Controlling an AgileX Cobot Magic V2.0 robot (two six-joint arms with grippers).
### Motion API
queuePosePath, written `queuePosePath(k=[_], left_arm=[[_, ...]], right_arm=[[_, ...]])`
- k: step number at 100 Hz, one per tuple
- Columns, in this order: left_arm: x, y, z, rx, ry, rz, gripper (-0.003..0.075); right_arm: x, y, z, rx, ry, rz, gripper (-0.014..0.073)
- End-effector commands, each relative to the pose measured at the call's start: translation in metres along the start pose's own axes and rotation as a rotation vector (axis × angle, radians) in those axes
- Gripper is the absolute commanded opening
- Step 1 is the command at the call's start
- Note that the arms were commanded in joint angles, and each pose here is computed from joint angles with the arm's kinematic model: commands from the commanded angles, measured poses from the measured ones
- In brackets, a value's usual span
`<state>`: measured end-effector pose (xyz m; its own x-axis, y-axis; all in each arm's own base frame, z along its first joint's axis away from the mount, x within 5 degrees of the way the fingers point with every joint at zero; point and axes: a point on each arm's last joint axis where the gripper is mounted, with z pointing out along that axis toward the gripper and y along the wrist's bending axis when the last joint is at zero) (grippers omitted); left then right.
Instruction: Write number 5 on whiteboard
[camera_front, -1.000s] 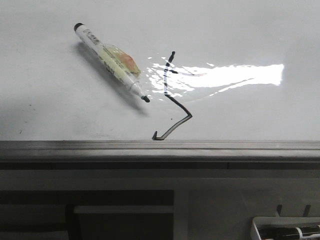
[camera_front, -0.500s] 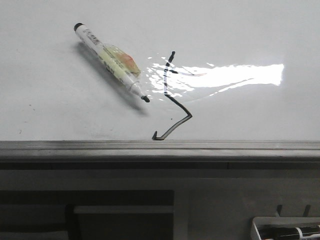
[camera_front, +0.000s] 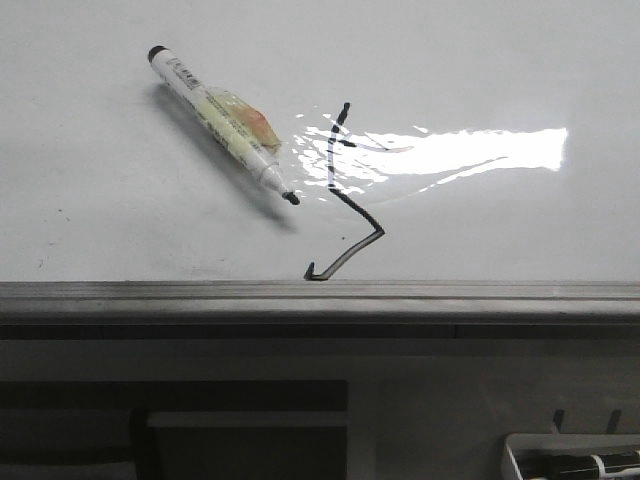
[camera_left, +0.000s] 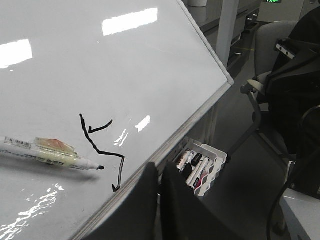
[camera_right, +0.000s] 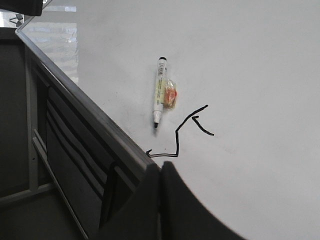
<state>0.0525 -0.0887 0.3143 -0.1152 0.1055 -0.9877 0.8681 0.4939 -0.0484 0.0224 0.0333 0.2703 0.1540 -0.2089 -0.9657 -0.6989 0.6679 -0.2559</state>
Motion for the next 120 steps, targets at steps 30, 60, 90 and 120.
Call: queuePosePath(k=[30, 60, 90, 120], left_arm=[[0.008, 0.024, -0.002, -0.256, -0.230, -0.005, -0.0020], [0.064, 0.047, -0.010, -0.528, -0.360, 0.061, -0.0020], [0.091, 0.043, -0.031, -0.594, -0.357, 0.201, -0.0020], [0.120, 0.043, -0.043, -0.738, -0.148, 0.002, -0.0020]], right_arm=[[-0.013, -0.006, -0.002, 0.052, -0.081, 0.000, -0.0061], [-0.013, -0.006, -0.002, 0.052, -0.081, 0.000, -0.0061], [-0.014, -0.006, -0.002, 0.053, -0.082, 0.000, -0.0061], [-0.013, -0.006, -0.002, 0.052, -0.081, 0.000, -0.0061]])
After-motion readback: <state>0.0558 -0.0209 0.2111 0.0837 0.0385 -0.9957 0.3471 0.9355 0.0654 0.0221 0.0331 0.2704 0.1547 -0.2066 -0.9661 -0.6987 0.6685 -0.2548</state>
